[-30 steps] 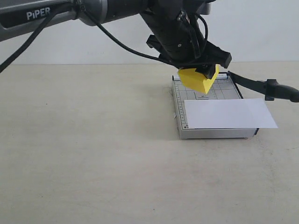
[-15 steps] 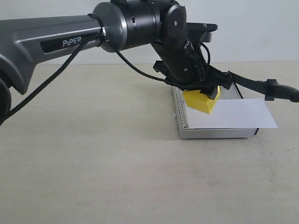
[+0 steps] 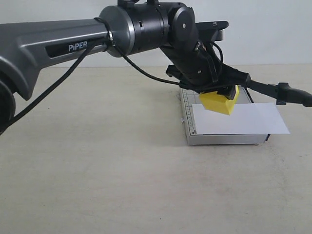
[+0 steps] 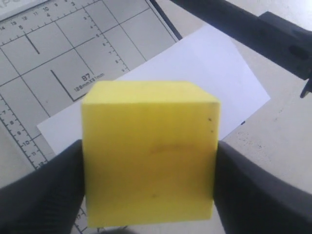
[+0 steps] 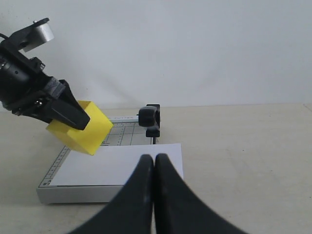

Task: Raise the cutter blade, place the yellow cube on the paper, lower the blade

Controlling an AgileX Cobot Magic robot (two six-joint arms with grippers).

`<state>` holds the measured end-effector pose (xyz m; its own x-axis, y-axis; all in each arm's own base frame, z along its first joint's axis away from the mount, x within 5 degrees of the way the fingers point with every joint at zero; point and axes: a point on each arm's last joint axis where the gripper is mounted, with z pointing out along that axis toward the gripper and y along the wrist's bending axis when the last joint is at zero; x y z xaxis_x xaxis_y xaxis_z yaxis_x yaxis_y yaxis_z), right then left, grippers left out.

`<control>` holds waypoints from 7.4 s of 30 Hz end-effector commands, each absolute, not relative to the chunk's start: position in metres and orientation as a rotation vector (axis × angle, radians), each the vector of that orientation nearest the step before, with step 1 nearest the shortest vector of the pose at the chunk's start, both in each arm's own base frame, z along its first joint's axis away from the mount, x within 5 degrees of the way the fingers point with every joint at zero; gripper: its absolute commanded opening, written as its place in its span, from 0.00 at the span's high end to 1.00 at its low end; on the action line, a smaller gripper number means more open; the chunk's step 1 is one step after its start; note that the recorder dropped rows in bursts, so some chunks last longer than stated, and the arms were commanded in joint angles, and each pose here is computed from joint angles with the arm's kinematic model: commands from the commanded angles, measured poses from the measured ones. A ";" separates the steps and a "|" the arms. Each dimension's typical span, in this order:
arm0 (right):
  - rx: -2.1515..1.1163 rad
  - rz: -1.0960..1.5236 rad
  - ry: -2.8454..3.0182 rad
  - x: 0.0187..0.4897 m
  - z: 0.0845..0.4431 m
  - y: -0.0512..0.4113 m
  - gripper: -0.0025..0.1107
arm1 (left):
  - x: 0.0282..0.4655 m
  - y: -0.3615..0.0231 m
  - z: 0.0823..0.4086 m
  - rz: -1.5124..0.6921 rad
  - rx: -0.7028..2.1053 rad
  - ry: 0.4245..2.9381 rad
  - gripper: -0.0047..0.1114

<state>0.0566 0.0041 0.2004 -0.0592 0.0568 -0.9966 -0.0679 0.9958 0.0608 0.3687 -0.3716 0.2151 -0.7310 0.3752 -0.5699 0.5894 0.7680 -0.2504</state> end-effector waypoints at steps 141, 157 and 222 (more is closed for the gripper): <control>-0.008 0.101 1.613 0.056 0.202 0.004 0.98 | 0.037 -0.042 0.203 -0.636 0.649 1.495 0.92; -0.008 0.101 1.613 0.056 0.202 0.004 0.98 | 0.043 -0.037 0.202 -0.645 0.410 1.589 0.92; 0.266 0.386 1.903 0.096 0.284 0.013 0.50 | 0.053 -0.006 0.181 -0.055 0.080 1.834 0.92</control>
